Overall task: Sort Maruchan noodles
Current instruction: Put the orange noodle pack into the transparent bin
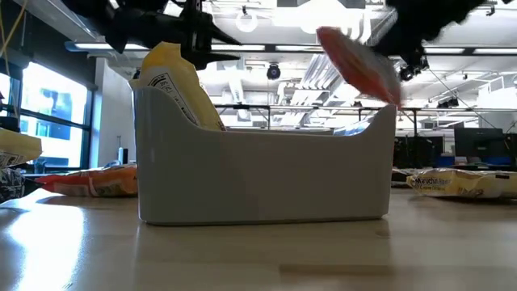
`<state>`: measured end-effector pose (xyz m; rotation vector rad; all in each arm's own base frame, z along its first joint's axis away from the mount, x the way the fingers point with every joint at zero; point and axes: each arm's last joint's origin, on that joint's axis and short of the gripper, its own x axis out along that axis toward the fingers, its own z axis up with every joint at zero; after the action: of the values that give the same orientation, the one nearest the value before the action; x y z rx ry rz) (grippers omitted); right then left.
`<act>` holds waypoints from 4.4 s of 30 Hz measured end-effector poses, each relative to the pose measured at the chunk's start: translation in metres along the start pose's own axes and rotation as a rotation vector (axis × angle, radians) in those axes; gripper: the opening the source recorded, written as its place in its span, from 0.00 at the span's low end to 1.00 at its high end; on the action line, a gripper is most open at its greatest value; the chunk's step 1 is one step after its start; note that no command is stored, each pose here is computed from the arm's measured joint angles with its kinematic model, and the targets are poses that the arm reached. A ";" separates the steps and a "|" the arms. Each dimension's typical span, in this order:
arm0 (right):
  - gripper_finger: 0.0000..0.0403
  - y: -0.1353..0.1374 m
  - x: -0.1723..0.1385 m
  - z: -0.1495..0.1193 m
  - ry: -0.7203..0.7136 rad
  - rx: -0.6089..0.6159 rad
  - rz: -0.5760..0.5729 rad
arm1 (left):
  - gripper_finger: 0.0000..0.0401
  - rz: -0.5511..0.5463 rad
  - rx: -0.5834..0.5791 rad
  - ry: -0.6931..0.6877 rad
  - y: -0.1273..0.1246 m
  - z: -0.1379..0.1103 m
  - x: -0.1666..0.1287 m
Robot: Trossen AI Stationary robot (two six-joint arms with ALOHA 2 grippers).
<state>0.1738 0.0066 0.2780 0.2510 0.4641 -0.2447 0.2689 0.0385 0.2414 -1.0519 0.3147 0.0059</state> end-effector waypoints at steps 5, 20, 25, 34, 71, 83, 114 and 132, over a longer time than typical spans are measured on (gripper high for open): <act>0.06 0.008 -0.004 0.030 -0.284 -0.003 0.144 | 0.27 -0.086 0.052 -0.067 -0.009 0.007 -0.001; 0.06 0.012 -0.026 0.067 -0.602 0.029 0.609 | 0.30 -0.249 0.218 -0.192 -0.023 0.022 -0.007; 0.06 0.013 -0.031 0.072 -0.663 0.026 0.655 | 0.30 -0.274 0.270 -0.171 -0.024 0.022 -0.008; 0.06 0.014 -0.033 0.074 -0.684 0.042 0.687 | 0.31 -0.348 0.395 -0.174 -0.038 0.025 -0.008; 0.06 0.000 0.020 0.078 -0.869 0.329 -0.066 | 0.56 0.053 0.594 -0.392 -0.113 0.085 -0.005; 0.06 -0.002 0.023 0.080 -0.914 0.333 -0.135 | 0.59 0.093 0.685 -0.375 -0.122 0.093 0.017; 0.51 0.006 -0.001 0.101 -0.395 0.206 -0.061 | 0.00 0.380 1.325 -0.260 -0.128 0.093 -0.016; 0.59 -0.001 -0.071 0.160 -0.029 0.221 0.208 | 0.00 0.469 2.119 0.116 -0.127 0.058 -0.003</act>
<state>0.1769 -0.0285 0.4494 0.5076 0.3788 -0.0956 0.3008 0.0252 0.3770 1.1325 0.4423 0.0243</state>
